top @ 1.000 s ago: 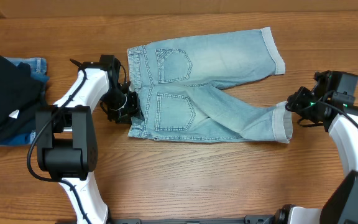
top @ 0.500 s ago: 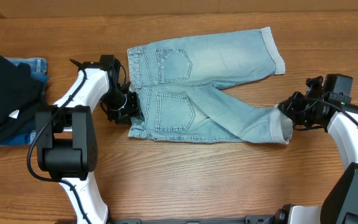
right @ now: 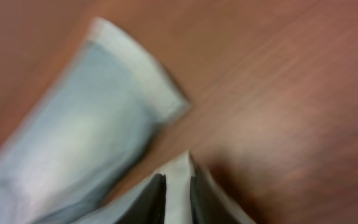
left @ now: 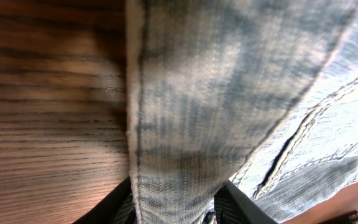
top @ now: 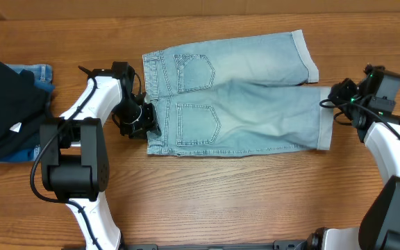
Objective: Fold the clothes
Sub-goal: 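Hold the waistband left and stretch the leg hem right to straighten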
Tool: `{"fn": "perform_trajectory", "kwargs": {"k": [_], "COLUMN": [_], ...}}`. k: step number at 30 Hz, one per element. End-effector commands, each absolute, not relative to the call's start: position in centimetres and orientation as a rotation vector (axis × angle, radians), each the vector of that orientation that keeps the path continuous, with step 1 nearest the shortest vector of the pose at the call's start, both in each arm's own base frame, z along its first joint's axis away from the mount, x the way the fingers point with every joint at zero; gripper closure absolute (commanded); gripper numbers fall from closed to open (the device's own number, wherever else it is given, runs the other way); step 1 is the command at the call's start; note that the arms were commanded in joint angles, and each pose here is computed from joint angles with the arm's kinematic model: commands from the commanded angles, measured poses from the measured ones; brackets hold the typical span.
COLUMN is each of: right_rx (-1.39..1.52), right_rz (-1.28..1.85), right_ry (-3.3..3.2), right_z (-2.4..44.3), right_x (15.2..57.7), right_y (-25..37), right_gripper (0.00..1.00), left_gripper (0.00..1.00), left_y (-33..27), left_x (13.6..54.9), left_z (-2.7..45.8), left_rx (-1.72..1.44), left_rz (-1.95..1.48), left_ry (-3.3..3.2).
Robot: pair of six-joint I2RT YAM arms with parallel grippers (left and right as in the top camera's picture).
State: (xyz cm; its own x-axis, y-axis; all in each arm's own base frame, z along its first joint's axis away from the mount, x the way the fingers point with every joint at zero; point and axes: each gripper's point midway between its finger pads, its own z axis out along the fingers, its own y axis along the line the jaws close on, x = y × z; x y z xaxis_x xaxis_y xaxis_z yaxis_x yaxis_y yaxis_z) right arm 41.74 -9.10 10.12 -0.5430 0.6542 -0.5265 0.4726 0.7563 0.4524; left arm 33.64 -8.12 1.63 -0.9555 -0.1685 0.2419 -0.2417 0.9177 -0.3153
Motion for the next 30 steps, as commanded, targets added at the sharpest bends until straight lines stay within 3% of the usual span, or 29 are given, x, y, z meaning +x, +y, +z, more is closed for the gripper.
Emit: {"fn": "perform_trajectory", "kwargs": {"k": [1,3,9,14,17,22,30], "right_rx": [1.018,1.063,0.959,0.823,0.620,0.487,0.497], "right_rz": [0.102,0.090,0.057,0.137,0.372,0.497,0.445], "right_ry": [2.305,2.338,2.531,2.812,2.856,2.850,2.865], "right_z": [6.2,4.6,5.1,4.2,4.6,4.7,1.9], "right_x": [40.1,39.3,36.0,30.8,30.8,30.8,29.4], "right_y": [-12.7,-13.4,-12.7,-9.5,-6.4,-4.8,-4.9], "right_gripper": [0.58,0.40,0.23,0.22,0.21,0.18,0.34], "left_gripper": [0.59,0.59,0.60,0.59,0.59,0.59,0.59], "left_y": [-8.1,-8.0,-7.8,-7.8,-7.8,-7.8,-7.8], "left_x": [33.5,33.3,33.2,33.6,33.8,34.0,34.2], "left_z": [1.9,1.9,1.9,1.8,1.7,1.7,1.7], "left_rx": [0.313,0.314,0.313,0.300,0.299,0.297,0.296], "left_rz": [0.505,0.501,0.484,0.482,0.484,0.489,0.492], "left_ry": [-2.868,-2.861,-2.863,-2.884,-2.889,-2.900,-2.907]}}
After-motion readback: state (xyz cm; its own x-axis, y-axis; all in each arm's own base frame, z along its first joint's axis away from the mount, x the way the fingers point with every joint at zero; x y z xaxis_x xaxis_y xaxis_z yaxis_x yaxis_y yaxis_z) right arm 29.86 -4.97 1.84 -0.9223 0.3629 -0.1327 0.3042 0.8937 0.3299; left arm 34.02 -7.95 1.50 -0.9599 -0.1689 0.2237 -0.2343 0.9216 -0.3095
